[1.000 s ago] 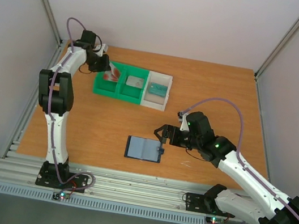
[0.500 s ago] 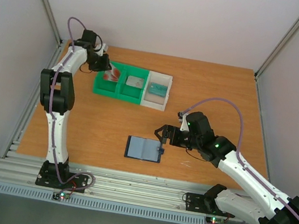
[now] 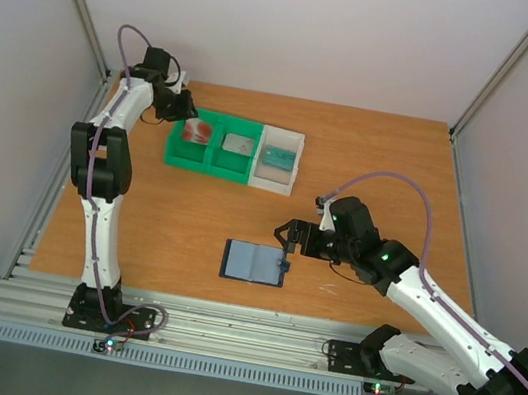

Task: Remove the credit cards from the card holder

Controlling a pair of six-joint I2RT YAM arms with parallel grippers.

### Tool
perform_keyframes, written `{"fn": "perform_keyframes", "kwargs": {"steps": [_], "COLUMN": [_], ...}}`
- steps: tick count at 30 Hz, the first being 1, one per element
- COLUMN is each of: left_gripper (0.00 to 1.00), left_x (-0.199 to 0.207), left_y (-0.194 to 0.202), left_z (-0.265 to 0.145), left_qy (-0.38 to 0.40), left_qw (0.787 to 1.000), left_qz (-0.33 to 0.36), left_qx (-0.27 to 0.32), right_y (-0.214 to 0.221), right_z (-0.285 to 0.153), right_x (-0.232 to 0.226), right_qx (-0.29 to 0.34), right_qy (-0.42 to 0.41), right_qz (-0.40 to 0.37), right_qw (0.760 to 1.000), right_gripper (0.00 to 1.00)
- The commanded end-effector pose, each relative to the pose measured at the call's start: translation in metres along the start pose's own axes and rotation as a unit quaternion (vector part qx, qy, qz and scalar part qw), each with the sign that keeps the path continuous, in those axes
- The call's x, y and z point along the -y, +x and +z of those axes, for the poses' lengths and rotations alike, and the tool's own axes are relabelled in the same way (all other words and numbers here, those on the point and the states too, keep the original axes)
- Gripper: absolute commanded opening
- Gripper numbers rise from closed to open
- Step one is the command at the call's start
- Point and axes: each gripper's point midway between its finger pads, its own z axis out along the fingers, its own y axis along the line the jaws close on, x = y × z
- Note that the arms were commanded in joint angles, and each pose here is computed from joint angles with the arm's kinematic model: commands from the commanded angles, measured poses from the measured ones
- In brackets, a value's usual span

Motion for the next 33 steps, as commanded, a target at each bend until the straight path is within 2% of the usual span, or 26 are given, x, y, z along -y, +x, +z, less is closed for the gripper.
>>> {"fn": "perform_keyframes", "kwargs": {"steps": [1, 12, 13, 14, 15, 24, 33], "left_gripper": [0.31, 0.6, 0.69, 0.91, 0.97, 0.99, 0.99], "left_x": [0.003, 0.029, 0.031, 0.033, 0.034, 0.067, 0.104], "left_y": [-0.013, -0.024, -0.023, -0.021, -0.017, 0.025, 0.098], "left_z": [-0.009, -0.055, -0.061, -0.067, -0.072, -0.129, -0.182], "left_qy": [-0.008, 0.007, 0.007, 0.006, 0.004, 0.054, 0.125], "left_qw": [1.0, 0.999, 0.999, 0.999, 0.999, 0.995, 0.989], "left_qz": [-0.001, -0.001, -0.002, -0.005, -0.008, -0.024, 0.001], "left_qx": [0.015, 0.048, 0.05, 0.051, 0.051, 0.079, 0.079], "right_y": [-0.01, -0.013, -0.013, -0.013, -0.014, -0.022, -0.037], "right_z": [-0.011, -0.019, -0.02, -0.02, -0.021, -0.037, -0.063], "right_x": [-0.005, -0.012, -0.012, -0.012, -0.012, -0.003, -0.004], "right_qx": [0.024, 0.032, 0.031, 0.032, 0.033, 0.059, 0.1], "right_qy": [-0.002, -0.013, -0.012, -0.012, -0.011, 0.028, 0.052], "right_qz": [-0.008, -0.005, -0.006, -0.006, -0.007, -0.021, -0.023], "right_qw": [1.0, 0.999, 0.999, 0.999, 0.999, 0.998, 0.993], "right_gripper": [0.99, 0.98, 0.98, 0.99, 0.98, 0.99, 0.99]}}
